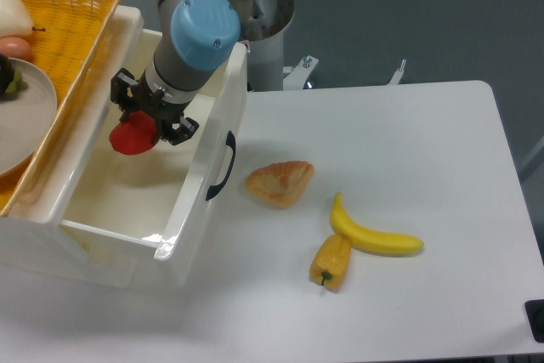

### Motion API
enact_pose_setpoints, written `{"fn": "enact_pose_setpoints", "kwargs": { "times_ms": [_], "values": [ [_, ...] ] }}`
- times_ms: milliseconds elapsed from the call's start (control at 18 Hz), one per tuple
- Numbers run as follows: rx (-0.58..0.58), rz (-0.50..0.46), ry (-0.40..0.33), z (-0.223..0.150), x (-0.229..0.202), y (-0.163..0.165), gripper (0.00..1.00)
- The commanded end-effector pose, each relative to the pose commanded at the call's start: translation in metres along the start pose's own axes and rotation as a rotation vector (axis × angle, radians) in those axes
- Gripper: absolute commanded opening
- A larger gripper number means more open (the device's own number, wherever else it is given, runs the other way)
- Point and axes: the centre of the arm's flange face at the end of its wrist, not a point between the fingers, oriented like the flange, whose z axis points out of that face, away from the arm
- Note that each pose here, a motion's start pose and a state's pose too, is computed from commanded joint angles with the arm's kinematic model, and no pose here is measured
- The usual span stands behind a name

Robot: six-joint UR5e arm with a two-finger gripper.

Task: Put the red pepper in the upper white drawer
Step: 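Lower the red pepper slowly into the drawer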

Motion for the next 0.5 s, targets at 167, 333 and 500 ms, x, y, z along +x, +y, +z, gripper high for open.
{"fn": "enact_pose_setpoints", "kwargs": {
  "times_ms": [167,333,500],
  "values": [
    [-0.001,0.001,0.000,0.0004,0.0007,-0.0003,0.46],
    [-0.001,0.005,0.000,0.0011,0.0021,-0.0009,0.46],
    [-0.008,0.002,0.005,0.0047,0.0023,-0.0006,0.46]
  ]
}}
